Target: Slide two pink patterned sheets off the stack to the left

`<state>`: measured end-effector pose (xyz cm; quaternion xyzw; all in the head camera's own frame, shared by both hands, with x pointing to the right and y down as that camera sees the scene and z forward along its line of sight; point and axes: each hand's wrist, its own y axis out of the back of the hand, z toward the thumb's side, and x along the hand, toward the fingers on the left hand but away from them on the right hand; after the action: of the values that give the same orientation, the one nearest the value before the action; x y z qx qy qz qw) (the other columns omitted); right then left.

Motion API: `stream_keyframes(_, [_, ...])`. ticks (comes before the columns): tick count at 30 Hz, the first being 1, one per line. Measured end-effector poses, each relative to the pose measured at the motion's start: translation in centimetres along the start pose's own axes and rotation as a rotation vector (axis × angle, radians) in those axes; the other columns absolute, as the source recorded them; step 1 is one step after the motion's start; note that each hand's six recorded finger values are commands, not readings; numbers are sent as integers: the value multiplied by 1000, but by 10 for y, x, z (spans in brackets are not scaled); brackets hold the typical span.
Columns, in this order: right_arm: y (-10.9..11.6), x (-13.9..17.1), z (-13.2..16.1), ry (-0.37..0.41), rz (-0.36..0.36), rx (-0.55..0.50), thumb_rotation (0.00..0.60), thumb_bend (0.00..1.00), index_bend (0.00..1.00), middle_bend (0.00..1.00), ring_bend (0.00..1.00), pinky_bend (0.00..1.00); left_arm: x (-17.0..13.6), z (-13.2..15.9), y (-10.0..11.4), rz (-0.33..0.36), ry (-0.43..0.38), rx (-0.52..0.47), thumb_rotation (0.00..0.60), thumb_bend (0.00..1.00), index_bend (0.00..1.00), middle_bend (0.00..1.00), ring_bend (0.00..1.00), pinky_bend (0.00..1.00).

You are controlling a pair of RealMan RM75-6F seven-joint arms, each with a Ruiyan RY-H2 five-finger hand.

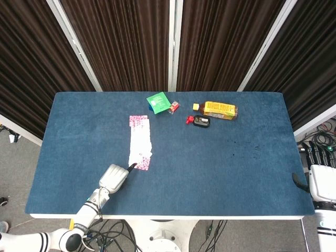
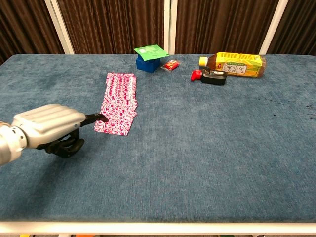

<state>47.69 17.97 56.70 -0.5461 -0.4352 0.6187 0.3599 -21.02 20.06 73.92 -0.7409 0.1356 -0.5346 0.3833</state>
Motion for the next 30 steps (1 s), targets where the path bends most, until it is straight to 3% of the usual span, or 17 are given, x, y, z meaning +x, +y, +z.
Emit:
stream_keyframes(14, [0,-1,-4,-8,-1,-7,600,210,0,0,0,0,18,5,-5,-45,4,46,600,617,122,891,928,993])
stream_keyframes(21, [-2,-1,-6,-13,5,-6,600,209,0,0,0,0,18,-2,-13,-98,21,54,600,618,131,891,928,991])
stream_keyframes(30, [-5,-2,-2,-3,12,-5,600,210,0,0,0,0,11,-20,-11,-105,69,47,600,618,131,891,928,990])
